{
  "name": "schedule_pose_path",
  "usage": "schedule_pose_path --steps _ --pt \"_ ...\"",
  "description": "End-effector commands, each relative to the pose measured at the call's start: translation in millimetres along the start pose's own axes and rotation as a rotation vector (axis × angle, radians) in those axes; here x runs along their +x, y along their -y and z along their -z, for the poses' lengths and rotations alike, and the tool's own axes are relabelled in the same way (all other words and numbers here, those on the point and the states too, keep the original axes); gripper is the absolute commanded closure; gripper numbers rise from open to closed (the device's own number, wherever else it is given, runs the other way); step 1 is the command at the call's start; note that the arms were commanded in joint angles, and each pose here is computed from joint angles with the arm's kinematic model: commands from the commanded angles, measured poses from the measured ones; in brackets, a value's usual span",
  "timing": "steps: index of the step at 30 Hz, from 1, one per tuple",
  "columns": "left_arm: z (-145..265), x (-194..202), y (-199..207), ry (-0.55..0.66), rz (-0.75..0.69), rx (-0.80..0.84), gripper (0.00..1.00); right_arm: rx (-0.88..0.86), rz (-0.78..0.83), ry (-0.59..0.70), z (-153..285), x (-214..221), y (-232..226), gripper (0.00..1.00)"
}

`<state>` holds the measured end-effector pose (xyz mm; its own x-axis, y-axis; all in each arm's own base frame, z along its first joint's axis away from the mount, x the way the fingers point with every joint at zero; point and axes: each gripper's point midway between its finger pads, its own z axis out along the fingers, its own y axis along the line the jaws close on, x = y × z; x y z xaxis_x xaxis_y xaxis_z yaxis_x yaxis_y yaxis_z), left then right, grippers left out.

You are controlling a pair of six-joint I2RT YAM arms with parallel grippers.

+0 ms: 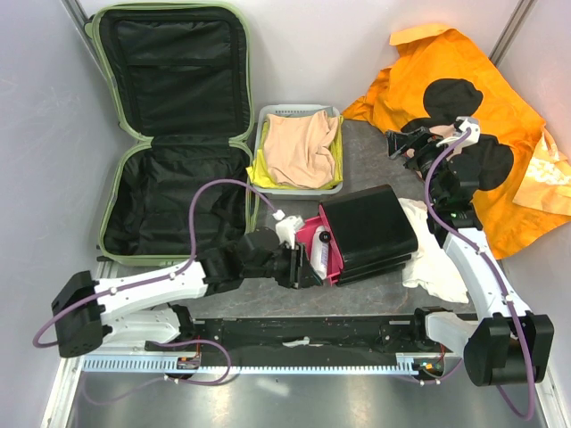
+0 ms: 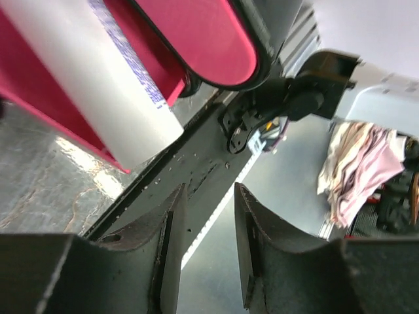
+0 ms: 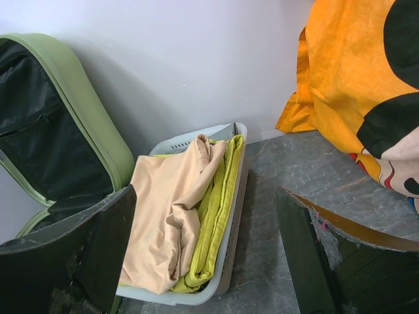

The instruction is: Open, take out, and arrange the luggage

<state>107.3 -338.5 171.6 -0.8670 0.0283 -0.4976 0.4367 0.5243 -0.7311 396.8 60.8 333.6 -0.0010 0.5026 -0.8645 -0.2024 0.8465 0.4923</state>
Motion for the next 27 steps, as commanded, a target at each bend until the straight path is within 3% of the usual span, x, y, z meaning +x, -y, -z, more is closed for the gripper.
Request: schedule_pose_path --steps 1,11,16,23,26,27 --pt "-15.3 -3.6 24.3 -0.006 -0.089 0.082 0.60 -0.049 -0.012 0.026 -1.3 -5.1 -10.0 0.07" --pt "-38.8 -42.2 18.2 0.145 -0.189 0.011 0.63 -0.033 0.010 0.036 2.1 -8.9 -8.2 0.07" --pt "-48.3 -41.4 5.0 0.138 -0.207 -0.042 0.64 -0.033 0.012 0.033 2.6 -8.4 -7.9 0.07" --pt "-29.5 -56.1 27.2 0.195 -0.237 0.015 0.64 -0.036 0.021 0.045 6.8 -13.6 -11.0 0.06" --pt "1.8 -75.8 39.3 0.307 -0.258 0.029 0.55 -0.031 0.027 0.048 9.0 -15.4 -10.9 0.07" --pt "8.8 -83.1 25.8 0.362 -0.249 -0.038 0.40 -0.030 0.025 0.050 9.3 -16.0 -11.1 0.06"
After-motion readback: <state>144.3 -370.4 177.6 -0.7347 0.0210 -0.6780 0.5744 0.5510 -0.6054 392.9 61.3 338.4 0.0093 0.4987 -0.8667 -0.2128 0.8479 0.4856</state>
